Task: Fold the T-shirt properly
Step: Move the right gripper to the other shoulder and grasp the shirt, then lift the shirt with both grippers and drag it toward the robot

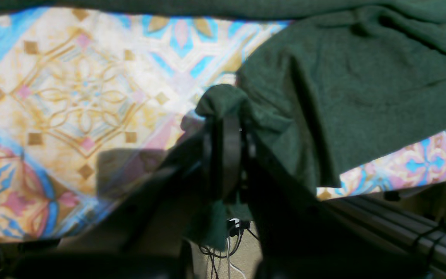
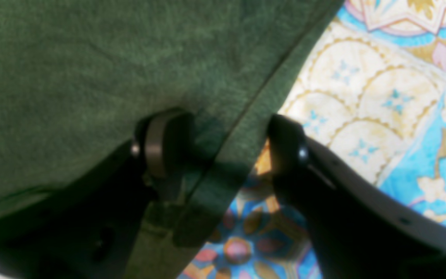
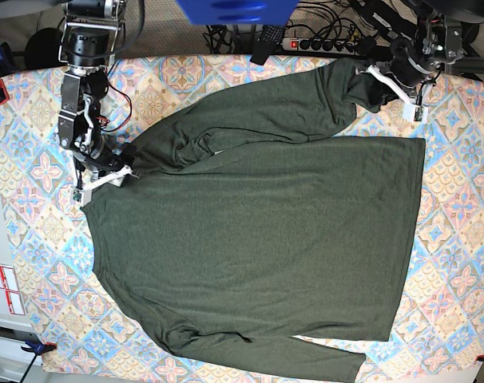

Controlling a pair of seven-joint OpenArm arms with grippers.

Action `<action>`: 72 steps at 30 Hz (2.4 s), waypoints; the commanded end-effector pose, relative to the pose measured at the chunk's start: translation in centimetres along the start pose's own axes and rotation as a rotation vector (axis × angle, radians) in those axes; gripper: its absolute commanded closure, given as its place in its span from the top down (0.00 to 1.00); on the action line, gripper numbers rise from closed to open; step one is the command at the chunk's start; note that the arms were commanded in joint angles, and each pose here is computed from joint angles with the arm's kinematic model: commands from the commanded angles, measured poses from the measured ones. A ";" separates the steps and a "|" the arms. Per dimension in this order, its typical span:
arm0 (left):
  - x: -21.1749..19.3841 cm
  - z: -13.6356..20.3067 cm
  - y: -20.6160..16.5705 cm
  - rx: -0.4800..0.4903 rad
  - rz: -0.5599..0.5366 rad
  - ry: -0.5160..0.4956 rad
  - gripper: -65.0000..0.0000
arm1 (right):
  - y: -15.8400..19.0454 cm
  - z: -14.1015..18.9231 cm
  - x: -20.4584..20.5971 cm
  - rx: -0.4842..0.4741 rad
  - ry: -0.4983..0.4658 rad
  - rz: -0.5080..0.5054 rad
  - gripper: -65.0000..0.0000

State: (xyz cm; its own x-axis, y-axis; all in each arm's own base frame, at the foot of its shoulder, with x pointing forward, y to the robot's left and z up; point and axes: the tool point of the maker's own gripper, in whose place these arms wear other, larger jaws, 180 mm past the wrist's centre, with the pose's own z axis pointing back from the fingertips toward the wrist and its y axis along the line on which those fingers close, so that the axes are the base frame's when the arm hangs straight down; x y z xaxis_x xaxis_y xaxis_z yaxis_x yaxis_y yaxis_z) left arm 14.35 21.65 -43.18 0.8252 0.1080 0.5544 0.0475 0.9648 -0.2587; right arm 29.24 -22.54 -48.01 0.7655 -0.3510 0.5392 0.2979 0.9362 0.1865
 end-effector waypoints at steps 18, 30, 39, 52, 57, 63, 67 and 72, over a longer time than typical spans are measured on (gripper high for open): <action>5.7 0.6 2.0 0.046 -0.025 -0.146 0.00 | -2.9 3.1 4.8 -0.040 -0.131 -0.084 0.00; 15.7 1.4 3.6 0.088 -0.045 -0.383 0.00 | -2.5 3.5 5.5 -0.032 -0.151 -0.073 0.00; 19.5 2.3 6.2 0.143 -0.015 -0.475 0.00 | -2.3 3.4 5.9 -0.028 -0.157 -0.072 0.00; 15.5 -2.7 12.3 0.208 0.198 -0.332 0.00 | -2.2 3.4 5.8 -0.025 -0.156 -0.073 0.00; 14.9 -4.4 11.5 0.181 0.161 -0.266 0.12 | -2.1 3.4 5.8 -0.023 -0.158 -0.073 0.00; 14.5 -4.6 11.3 0.177 0.164 -0.257 0.41 | -1.7 4.2 6.8 -0.017 -0.192 -0.060 0.00; 12.9 -4.5 11.5 0.184 0.170 -0.228 0.52 | -1.6 4.5 7.1 -0.015 -0.202 -0.056 0.00; 9.8 -4.3 11.7 0.194 0.181 -0.172 0.56 | -1.5 4.5 7.0 -0.014 -0.200 -0.057 0.00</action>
State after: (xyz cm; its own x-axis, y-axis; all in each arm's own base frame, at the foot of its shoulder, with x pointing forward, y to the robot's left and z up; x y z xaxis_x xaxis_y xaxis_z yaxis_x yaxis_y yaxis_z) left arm 24.89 32.28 -45.26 0.7249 0.3176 0.6113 -0.2243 0.9478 -0.2265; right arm 30.53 -25.72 -42.38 0.6522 -0.4089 0.6383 0.3578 0.9084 0.2164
